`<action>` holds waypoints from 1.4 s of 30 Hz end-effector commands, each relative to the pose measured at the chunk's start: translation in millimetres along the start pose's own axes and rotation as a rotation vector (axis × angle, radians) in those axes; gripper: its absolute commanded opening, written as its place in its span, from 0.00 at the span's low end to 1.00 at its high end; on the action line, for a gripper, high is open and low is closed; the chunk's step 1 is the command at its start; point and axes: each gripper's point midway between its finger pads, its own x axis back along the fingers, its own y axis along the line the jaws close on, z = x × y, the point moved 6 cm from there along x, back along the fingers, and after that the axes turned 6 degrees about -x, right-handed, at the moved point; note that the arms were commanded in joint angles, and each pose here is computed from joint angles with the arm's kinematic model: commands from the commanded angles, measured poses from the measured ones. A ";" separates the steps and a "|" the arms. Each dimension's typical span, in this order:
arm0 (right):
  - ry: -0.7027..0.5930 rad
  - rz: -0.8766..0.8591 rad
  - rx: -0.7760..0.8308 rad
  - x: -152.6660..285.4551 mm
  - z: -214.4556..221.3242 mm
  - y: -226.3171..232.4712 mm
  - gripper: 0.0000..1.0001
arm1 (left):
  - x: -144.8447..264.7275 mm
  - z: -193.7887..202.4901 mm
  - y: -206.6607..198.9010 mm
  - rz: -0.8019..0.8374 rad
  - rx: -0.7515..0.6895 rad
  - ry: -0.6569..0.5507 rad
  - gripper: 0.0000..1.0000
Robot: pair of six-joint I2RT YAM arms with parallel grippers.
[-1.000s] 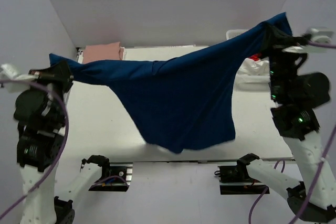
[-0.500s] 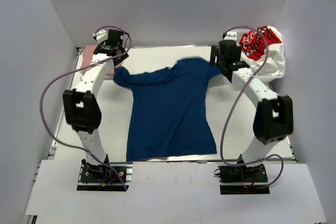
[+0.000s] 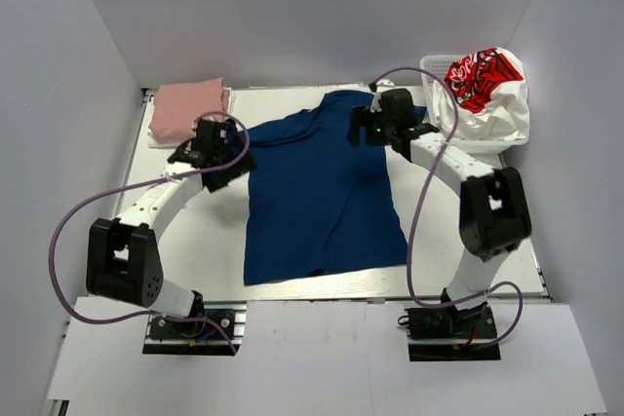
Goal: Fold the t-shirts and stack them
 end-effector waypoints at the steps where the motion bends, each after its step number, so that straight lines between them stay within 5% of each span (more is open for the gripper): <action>1: 0.036 -0.050 -0.011 -32.7 5.0 8.1 0.90 | -5.2 40.1 -20.6 0.221 -0.022 0.124 1.00; 7: 0.125 -0.031 -0.053 -67.1 33.8 12.1 0.90 | -13.6 75.0 -39.6 0.276 -0.052 0.182 1.00; 14: 0.220 0.062 -0.156 -53.0 82.0 -3.5 0.90 | -43.4 90.3 -45.6 0.183 -0.097 0.234 1.00; 21: 0.308 0.166 -0.234 23.9 161.6 -19.2 0.90 | -91.9 90.1 -21.2 -0.057 -0.162 0.280 1.00; 26: 0.568 0.140 -0.321 100.2 260.8 0.1 0.90 | -124.1 50.7 -31.2 -0.149 -0.238 0.234 1.00; 31: 0.589 -0.219 -0.111 159.7 270.1 74.1 0.90 | -163.1 -5.0 -87.0 -0.045 -0.339 0.205 1.00; 35: 0.556 -0.547 0.152 172.6 262.6 127.0 0.90 | -151.5 -38.1 -120.1 0.021 -0.403 0.117 1.00; 38: 0.505 -0.520 0.231 158.1 245.7 138.9 0.90 | -134.8 -31.4 -111.8 0.033 -0.410 0.114 1.00; 42: 0.232 -0.237 0.211 135.9 186.0 131.3 0.90 | -81.8 -32.3 -84.7 -0.019 -0.365 0.029 1.00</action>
